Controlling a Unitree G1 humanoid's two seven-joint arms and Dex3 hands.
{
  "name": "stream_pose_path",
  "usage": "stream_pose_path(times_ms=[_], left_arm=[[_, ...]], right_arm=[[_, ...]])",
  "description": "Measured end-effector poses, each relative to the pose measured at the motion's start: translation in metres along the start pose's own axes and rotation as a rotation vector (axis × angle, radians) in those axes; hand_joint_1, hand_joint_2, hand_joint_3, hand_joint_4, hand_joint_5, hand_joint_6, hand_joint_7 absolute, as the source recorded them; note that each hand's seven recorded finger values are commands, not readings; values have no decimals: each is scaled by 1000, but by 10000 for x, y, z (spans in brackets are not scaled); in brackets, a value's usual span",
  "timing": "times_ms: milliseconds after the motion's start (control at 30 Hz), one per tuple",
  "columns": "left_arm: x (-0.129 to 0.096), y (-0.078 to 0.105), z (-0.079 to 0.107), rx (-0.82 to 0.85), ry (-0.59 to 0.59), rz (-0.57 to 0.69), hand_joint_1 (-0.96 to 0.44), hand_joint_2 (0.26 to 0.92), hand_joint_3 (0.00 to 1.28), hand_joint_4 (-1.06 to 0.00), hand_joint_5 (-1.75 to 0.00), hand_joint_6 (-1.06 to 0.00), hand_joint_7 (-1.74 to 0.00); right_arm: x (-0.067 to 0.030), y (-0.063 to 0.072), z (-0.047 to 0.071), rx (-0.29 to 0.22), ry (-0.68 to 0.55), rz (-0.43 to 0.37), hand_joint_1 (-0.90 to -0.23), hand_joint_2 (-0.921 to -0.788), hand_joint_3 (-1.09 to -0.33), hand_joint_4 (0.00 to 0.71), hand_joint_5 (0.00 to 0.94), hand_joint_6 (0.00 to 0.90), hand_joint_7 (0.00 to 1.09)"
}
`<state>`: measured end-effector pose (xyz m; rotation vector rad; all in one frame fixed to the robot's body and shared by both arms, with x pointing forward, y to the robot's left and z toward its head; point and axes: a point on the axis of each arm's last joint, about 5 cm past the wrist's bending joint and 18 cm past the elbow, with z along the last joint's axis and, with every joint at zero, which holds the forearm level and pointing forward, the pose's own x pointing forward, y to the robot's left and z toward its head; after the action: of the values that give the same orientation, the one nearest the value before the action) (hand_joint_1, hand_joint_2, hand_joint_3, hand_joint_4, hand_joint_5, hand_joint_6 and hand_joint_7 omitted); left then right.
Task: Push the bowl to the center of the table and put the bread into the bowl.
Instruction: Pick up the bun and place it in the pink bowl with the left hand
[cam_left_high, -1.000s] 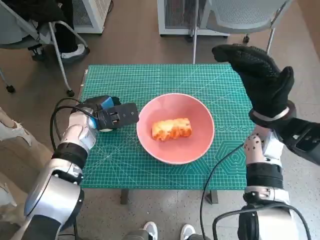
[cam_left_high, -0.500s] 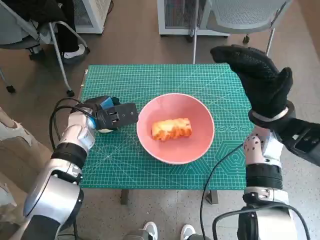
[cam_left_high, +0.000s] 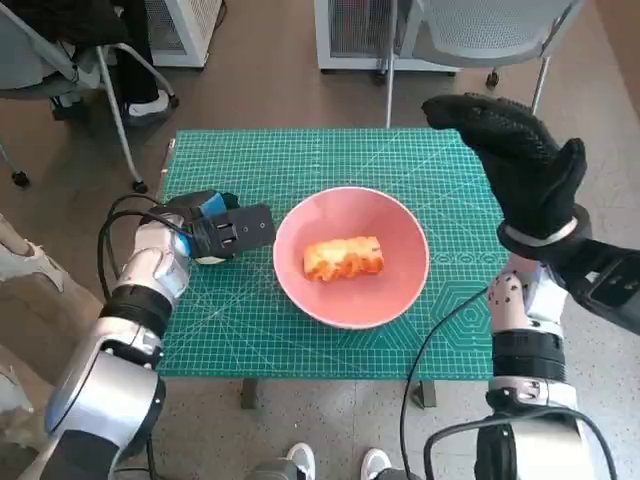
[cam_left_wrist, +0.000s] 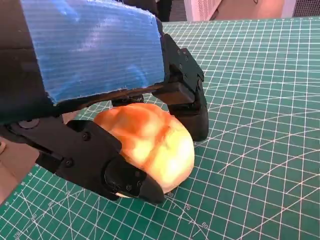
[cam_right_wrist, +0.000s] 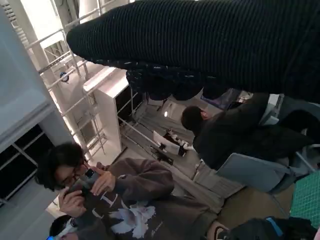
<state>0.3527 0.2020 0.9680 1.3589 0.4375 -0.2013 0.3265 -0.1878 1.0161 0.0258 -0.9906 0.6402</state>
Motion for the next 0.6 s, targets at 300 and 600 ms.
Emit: stream_pose_path(times_ms=[300,600], left_arm=[[-35,146,-6,13,-42,49,0,907,117,-633,-1358,-650,-1014],[-164,408,54,18,-136,146,-1,917,90,-650,-1200,-632,-1171]], right_arm=[[2,-1,6,2,0,2,-654,-921,-724,188,0,-1,532],[-2,2,5,4,1,3,-654,-921,-724,188,0,-1,531]])
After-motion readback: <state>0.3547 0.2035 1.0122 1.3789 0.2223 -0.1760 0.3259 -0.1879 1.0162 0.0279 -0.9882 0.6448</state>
